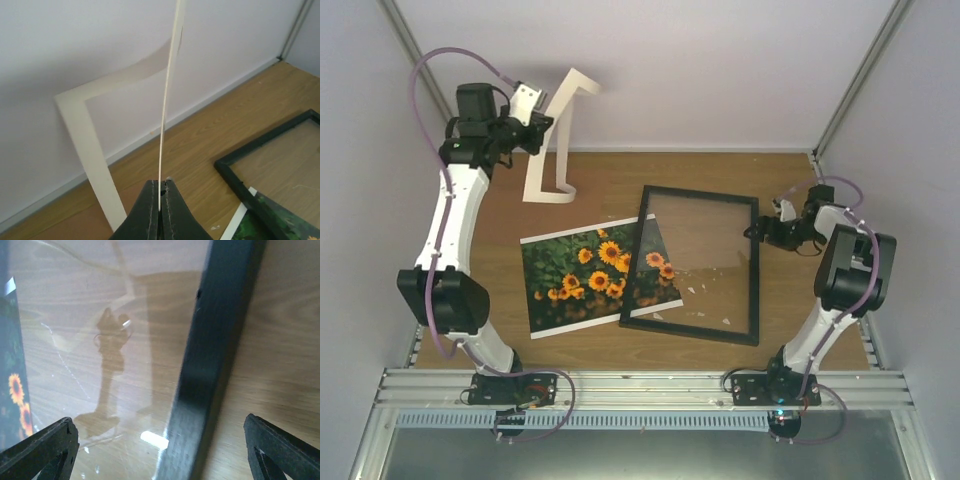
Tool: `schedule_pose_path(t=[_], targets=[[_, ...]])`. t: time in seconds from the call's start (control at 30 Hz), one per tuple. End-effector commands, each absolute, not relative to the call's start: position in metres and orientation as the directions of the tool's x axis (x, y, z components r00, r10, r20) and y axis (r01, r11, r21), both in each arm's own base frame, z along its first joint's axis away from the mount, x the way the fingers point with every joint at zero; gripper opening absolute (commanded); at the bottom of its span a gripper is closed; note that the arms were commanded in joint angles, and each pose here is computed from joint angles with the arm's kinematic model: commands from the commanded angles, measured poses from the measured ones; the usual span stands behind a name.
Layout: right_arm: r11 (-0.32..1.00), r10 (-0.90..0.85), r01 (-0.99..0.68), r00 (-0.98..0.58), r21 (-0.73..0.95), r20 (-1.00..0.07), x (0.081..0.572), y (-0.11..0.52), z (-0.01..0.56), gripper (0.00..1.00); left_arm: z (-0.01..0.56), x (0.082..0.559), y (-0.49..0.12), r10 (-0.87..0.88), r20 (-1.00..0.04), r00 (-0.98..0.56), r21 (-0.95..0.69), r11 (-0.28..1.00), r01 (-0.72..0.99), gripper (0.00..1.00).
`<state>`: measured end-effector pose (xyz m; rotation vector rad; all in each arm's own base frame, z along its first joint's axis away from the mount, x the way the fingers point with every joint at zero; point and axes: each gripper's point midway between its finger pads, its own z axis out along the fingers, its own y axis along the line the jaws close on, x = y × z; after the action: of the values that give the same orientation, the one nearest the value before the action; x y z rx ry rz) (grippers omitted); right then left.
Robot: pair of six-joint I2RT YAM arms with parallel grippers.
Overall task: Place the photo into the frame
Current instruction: Move the photo frame to the center of the board.
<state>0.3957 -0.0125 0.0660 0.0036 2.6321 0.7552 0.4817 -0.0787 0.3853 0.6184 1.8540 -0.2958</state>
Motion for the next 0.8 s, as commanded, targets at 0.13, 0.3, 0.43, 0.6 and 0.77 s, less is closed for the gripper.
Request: schedule_pose_path(t=[0.13, 0.3, 0.43, 0.6, 0.77], targets=[[0.687, 0.096, -0.159, -0.947, 0.709, -0.305, 0.409, 0.061, 0.060, 0.90, 0.365, 0.503, -0.112, 0.249, -0.931, -0.266, 0.035, 0.789, 0.614, 0.00], [0.629, 0.053, -0.202, -0.952, 0.751, -0.300, 0.423, 0.104, 0.061, 0.90, 0.362, 0.499, -0.140, 0.297, -0.927, -0.227, 0.071, 0.736, 0.673, 0.00], [0.609, 0.055, -0.206, -0.952, 0.766, -0.300, 0.427, 0.112, 0.064, 0.91, 0.360, 0.480, -0.187, 0.403, -0.905, -0.133, 0.179, 0.646, 0.742, 0.00], [0.622, 0.082, -0.197, -0.946, 0.758, -0.314, 0.429, 0.095, 0.071, 0.90, 0.320, 0.429, -0.257, 0.503, -0.857, -0.111, 0.196, 0.519, 0.832, 0.00], [0.650, 0.140, -0.156, -0.937, 0.743, -0.319, 0.426, 0.059, 0.074, 0.89, 0.250, 0.347, -0.318, 0.600, -0.789, -0.134, 0.139, 0.386, 0.912, 0.00]])
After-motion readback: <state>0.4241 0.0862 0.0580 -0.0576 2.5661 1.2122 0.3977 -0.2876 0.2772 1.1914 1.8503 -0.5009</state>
